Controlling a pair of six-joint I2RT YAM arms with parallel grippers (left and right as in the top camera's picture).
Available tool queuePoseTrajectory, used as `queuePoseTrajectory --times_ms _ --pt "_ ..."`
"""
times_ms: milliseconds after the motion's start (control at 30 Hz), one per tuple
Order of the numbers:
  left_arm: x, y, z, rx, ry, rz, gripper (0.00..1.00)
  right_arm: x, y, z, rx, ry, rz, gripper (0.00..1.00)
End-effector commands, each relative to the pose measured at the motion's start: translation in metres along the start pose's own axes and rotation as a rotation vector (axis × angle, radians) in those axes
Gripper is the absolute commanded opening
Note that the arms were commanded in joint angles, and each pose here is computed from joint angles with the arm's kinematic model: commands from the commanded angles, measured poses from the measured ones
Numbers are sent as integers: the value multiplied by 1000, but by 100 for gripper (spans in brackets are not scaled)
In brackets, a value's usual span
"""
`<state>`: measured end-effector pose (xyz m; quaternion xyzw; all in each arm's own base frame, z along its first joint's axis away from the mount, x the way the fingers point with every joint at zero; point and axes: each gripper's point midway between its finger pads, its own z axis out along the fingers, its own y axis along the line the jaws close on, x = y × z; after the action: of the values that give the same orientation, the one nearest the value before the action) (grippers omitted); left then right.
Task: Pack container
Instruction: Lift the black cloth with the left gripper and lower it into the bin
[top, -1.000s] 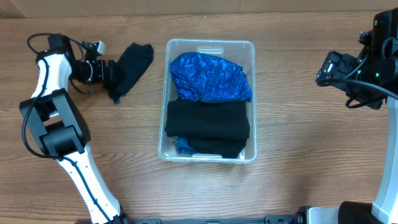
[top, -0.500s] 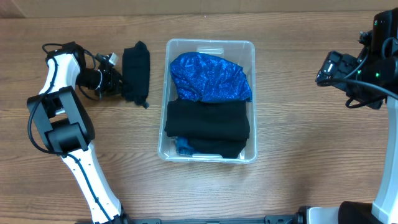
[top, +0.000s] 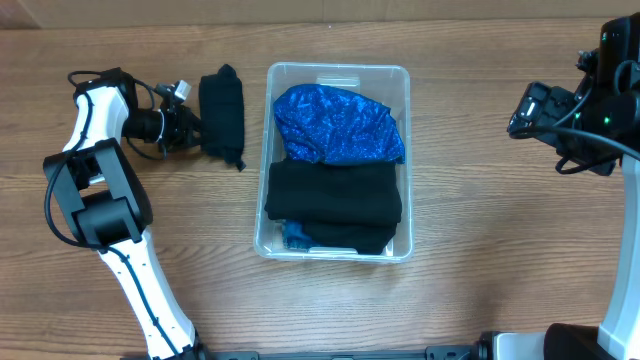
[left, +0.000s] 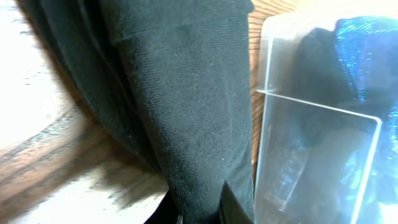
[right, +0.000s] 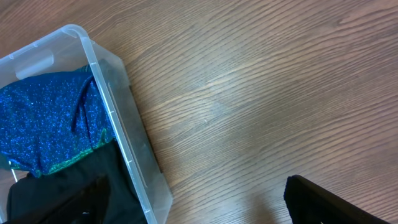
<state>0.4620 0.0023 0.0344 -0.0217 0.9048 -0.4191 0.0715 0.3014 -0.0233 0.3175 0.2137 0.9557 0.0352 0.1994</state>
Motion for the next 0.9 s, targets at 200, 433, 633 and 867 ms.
queuePoseTrajectory --times_ms 200,433,633,867 --pt "-4 -147 -97 4 -197 287 4 1 -1 -9 -12 -25 -4 94" --pt "31 -251 -123 -33 -260 537 4 1 -1 -9 -13 -25 -12 94" --pt "76 -321 -96 6 -182 863 4 2 -1 -9 -13 -25 -22 93" --pt "153 -337 -45 66 122 1507 4 2 -1 -9 -13 -25 -22 93"
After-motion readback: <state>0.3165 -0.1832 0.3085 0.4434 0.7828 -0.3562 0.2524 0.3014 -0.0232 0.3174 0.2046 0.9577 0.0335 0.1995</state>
